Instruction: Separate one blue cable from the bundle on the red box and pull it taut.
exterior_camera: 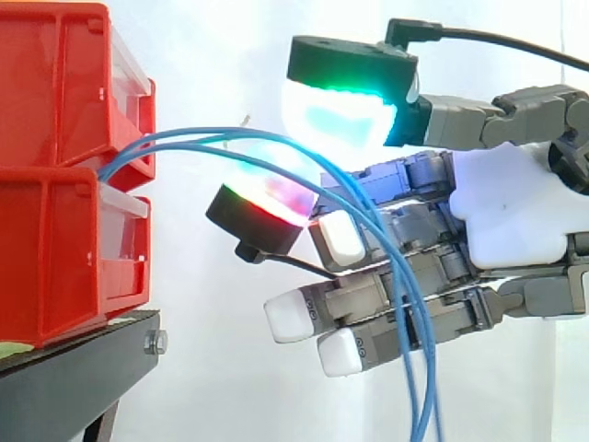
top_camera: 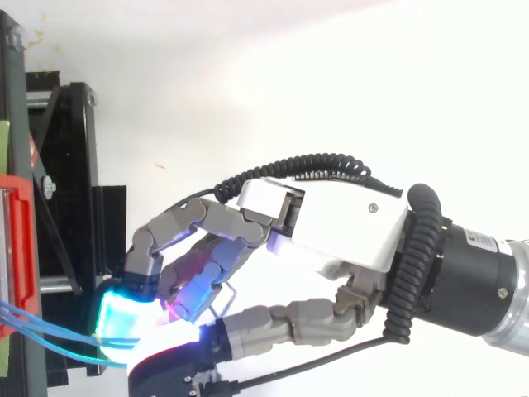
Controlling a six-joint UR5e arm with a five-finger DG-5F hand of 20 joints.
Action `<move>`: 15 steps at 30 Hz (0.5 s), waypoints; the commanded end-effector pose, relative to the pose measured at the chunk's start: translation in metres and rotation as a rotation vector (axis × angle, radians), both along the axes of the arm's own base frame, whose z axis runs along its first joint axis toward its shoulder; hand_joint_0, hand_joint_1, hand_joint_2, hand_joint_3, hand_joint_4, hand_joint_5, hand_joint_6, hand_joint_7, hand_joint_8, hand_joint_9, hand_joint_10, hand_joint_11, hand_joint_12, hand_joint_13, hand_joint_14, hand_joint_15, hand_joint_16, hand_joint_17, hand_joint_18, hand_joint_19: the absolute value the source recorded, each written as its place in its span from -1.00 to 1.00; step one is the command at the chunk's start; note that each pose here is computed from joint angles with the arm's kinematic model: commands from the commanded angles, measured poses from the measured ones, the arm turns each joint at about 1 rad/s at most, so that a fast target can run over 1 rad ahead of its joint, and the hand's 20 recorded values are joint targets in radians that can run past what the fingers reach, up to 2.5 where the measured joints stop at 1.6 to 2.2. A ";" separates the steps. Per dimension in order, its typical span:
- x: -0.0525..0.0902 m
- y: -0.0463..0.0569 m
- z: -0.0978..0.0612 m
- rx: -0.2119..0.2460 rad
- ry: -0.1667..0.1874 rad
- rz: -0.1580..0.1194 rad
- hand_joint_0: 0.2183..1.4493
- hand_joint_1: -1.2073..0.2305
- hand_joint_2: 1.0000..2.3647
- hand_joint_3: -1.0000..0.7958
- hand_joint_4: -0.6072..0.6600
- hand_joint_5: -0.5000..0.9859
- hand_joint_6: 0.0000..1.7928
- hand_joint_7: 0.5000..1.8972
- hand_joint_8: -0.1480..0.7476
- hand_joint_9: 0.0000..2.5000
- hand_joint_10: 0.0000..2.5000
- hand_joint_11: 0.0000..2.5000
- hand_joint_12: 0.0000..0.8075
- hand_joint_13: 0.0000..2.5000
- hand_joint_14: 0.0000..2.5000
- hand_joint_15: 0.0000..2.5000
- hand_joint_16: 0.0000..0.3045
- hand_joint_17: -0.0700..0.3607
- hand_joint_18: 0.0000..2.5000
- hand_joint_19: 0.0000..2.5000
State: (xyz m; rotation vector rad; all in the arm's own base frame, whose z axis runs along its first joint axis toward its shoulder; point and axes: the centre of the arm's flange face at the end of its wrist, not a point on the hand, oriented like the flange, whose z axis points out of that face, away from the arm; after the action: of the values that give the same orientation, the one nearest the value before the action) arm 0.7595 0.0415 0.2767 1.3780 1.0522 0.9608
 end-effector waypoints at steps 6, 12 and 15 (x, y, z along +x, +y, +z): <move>0.000 0.000 0.000 0.000 0.001 0.001 -0.28 -0.55 -0.98 -0.25 -0.05 -0.46 0.03 -0.54 -0.14 -0.14 -0.98 -0.58 -0.20 -0.41 -0.99 -0.64 -0.73 -0.24 -0.55 -0.55; 0.000 0.000 0.000 0.000 0.001 0.001 -0.20 -0.60 -1.00 -0.44 -0.16 -0.47 0.03 -0.49 -0.14 -0.14 -0.98 -0.58 -0.22 -0.40 -0.98 -0.64 -0.73 -0.25 -0.53 -0.57; 0.000 0.000 0.000 -0.001 0.002 0.001 -0.23 -0.60 -1.00 -0.44 -0.14 -0.47 0.04 -0.54 -0.14 -0.14 -0.98 -0.58 -0.22 -0.40 -0.99 -0.65 -0.73 -0.25 -0.53 -0.57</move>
State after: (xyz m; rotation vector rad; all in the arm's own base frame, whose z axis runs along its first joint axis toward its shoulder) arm 0.7593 0.0419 0.2765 1.3781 1.0532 0.9605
